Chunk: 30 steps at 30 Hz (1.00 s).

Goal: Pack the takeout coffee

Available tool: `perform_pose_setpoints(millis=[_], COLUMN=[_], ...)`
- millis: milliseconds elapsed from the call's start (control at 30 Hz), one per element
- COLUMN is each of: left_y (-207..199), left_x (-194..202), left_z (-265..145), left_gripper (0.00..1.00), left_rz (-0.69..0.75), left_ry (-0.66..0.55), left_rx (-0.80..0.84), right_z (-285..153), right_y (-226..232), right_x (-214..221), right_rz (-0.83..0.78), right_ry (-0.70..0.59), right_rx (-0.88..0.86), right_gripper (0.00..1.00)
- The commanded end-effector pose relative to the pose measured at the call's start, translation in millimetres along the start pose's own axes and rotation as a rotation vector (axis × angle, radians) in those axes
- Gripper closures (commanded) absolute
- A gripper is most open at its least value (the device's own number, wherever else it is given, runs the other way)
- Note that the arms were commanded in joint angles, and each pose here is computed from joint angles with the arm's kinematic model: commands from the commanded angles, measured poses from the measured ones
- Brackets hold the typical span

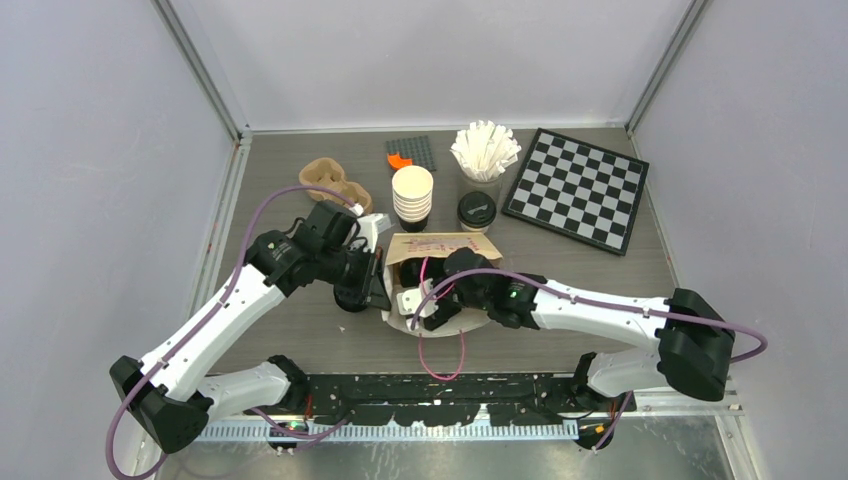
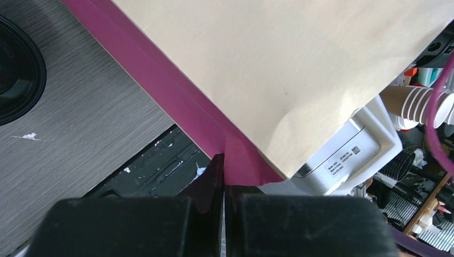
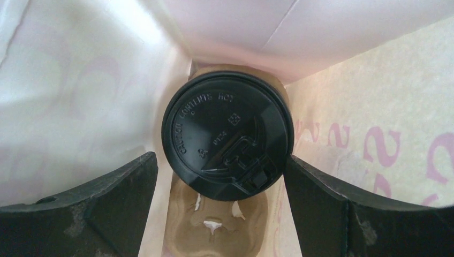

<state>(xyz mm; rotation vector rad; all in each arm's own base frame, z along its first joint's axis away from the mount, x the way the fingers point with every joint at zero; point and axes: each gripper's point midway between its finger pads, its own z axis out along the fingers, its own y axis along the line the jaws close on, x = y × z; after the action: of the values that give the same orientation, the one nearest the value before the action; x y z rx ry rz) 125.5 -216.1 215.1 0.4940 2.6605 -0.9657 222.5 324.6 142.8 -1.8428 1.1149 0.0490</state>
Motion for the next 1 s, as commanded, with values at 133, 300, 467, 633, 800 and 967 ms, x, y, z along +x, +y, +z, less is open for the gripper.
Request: perform_pose_setpoints(millis=[133,300,467,633,800,967], left_y=[-10,-11,-11,-11,-11,-12], left_x=[-2,-3,-3,-2,-3,-5], left_z=[-10,-11,-10,-10,-10,-10], left_gripper=[1.0,1.0,1.0,1.0,1.0,1.0], left_rz=[0.03,0.03,0.029,0.03,0.03,0.031], left_ry=[-0.028,-0.029,-0.027,-0.028,-0.028,-0.032], left_rx=[0.034,0.034,0.034,0.036,0.035,0.037], right_z=[-19,-25,-29,-37,-44,-49], right_y=[-19,-26,-25,-22,-25,-26], right_x=[-12,-15,-15,-14,-18,-26], right_rz=[0.044,0.059,0.078,0.082,0.091,0.112], right_ry=[-0.024,-0.027,-0.023,-0.016,-0.026,-0.05], right_rx=[0.037,0.065,0.057,0.041,0.044,0.028], right_gripper=[0.09,0.11,0.12,0.1,0.13,0.3])
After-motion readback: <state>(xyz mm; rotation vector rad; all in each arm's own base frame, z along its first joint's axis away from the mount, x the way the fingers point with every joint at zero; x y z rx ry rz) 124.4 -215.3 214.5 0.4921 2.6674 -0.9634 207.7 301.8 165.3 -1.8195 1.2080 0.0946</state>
